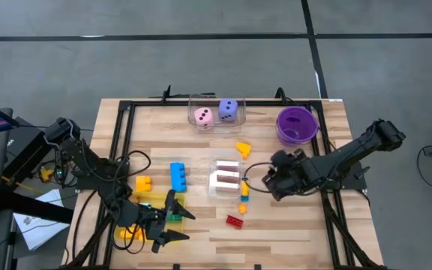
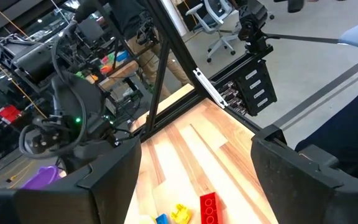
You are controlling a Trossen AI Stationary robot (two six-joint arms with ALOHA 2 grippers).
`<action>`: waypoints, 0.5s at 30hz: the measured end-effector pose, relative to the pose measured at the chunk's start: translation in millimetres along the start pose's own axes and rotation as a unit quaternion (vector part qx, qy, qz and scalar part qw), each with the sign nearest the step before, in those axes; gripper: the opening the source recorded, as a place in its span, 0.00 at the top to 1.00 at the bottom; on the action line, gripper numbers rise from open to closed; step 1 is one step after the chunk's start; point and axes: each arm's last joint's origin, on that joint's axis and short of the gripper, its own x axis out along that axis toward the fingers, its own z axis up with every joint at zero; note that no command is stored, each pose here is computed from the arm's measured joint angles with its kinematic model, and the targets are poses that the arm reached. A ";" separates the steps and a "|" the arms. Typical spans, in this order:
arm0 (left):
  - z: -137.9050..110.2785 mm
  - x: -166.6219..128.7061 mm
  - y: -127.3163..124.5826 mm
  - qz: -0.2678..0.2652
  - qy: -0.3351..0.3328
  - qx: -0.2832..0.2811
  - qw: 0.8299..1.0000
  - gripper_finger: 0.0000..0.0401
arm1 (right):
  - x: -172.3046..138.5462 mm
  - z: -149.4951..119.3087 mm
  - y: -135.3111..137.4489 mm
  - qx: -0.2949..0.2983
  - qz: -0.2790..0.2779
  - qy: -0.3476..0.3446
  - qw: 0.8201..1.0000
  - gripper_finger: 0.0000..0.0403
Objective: Pick & Place Toys
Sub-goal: Put the yellow game piece into the yellow bin
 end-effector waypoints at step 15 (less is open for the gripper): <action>-0.2 0.0 -0.1 0.000 0.001 0.000 1.000 0.26 | -14.5 -18.3 40.0 -0.193 0.205 -0.032 0.959 0.48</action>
